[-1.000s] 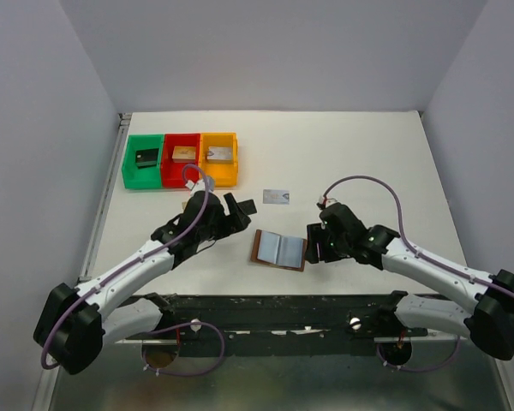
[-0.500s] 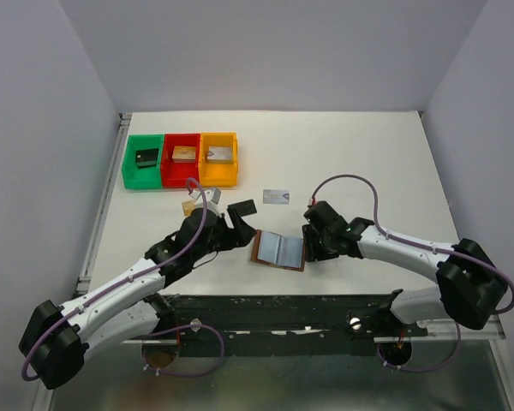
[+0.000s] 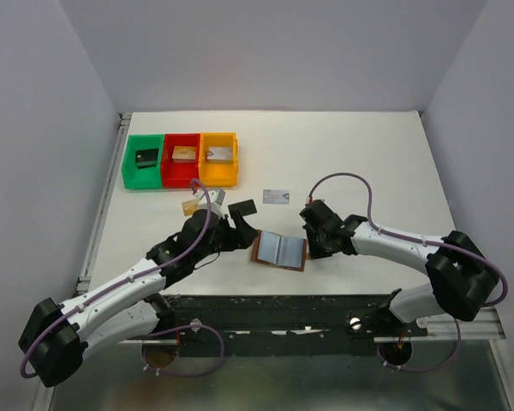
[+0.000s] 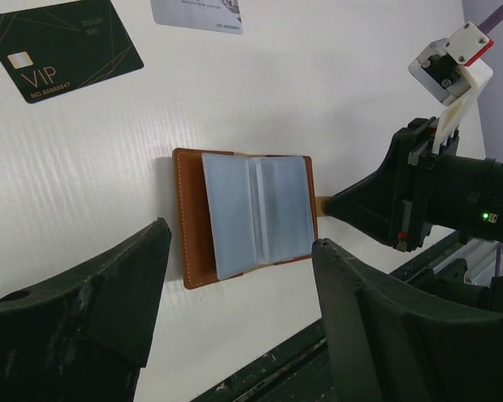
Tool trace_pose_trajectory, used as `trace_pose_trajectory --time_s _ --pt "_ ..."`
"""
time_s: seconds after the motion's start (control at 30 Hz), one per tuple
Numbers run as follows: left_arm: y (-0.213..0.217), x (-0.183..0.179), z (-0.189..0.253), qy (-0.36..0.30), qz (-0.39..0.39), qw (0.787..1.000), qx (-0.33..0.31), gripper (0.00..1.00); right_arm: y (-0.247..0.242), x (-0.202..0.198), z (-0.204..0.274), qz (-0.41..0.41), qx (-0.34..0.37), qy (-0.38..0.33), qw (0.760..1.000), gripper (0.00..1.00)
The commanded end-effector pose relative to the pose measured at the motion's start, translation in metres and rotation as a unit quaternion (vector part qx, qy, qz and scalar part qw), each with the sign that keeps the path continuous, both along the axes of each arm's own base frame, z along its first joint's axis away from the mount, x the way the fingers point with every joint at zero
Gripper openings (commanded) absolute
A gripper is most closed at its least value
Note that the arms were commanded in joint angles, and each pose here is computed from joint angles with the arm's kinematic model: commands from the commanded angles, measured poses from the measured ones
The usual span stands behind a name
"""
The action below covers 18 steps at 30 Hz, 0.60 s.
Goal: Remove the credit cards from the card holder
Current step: Remove the credit card from the card holder.
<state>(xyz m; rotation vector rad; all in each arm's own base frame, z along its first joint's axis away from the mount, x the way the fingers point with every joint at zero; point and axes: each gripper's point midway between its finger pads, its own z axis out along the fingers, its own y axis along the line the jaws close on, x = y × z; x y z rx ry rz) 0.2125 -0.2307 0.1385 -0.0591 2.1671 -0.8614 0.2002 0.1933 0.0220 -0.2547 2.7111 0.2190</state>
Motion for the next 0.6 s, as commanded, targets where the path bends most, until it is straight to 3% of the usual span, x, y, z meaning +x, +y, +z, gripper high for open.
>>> trace_pose_trajectory --time_s 0.0,0.07,0.27,0.57 --pt "-0.016 -0.002 0.008 -0.027 -0.048 0.998 -0.007 0.80 -0.004 0.012 0.006 -0.009 -0.008 -0.028 1.000 0.09" --pt "-0.028 -0.005 0.012 -0.030 -0.082 0.996 -0.017 0.80 -0.005 0.013 0.010 -0.001 -0.011 -0.034 0.999 0.00" --pt "-0.051 -0.015 0.007 -0.015 -0.149 0.988 -0.024 0.79 0.007 0.007 0.039 0.054 0.051 -0.070 0.995 0.00" --pt "-0.076 -0.013 -0.010 0.013 -0.185 0.983 0.001 0.76 0.021 -0.016 0.067 0.110 0.136 -0.085 0.981 0.00"
